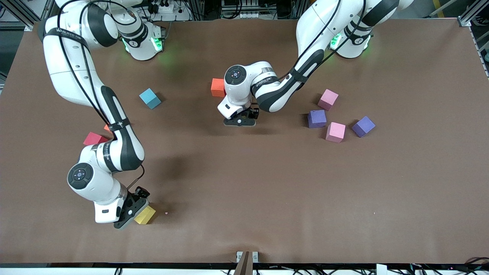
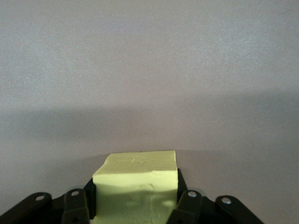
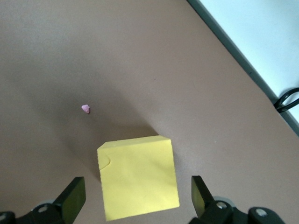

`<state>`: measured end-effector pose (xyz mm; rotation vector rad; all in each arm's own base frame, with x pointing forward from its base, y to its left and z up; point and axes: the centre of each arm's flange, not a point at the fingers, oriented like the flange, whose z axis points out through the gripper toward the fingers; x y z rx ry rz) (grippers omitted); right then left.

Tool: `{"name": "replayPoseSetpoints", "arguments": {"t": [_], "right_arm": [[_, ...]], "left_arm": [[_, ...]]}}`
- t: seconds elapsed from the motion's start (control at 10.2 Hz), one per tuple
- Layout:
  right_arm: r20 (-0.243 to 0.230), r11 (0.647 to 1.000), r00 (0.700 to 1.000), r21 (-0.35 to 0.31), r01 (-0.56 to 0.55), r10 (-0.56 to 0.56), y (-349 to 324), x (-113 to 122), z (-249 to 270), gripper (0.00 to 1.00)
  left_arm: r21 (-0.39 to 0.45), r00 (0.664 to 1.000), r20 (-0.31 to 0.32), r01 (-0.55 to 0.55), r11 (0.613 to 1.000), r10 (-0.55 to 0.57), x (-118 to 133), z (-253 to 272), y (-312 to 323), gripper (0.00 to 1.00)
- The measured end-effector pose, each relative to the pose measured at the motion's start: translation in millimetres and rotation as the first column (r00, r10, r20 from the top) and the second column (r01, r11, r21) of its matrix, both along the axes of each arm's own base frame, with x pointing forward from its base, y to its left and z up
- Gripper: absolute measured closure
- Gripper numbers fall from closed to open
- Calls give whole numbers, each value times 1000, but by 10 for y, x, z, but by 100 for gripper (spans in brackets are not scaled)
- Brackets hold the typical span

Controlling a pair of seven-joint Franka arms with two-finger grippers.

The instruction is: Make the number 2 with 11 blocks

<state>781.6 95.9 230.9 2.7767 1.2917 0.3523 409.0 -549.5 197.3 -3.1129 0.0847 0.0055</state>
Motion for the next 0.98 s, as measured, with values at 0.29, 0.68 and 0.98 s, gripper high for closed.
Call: {"name": "replayPoseSetpoints", "arguments": {"t": [0.29, 0.68, 0.98], "right_arm": [[24, 1000, 1000, 5, -5, 5, 10, 33, -69, 0], [25, 999, 999, -20, -26, 26, 11, 16, -336, 0], [17, 999, 999, -18, -27, 27, 19, -8, -521, 5]], "left_arm": [[0, 1000, 1, -8, 1000, 8, -11, -1, -10, 40], [2, 1000, 1, 0, 1000, 0, -91, -10, -66, 40], [4, 1000, 5, -9, 1000, 9, -54, -13, -44, 15]]}}
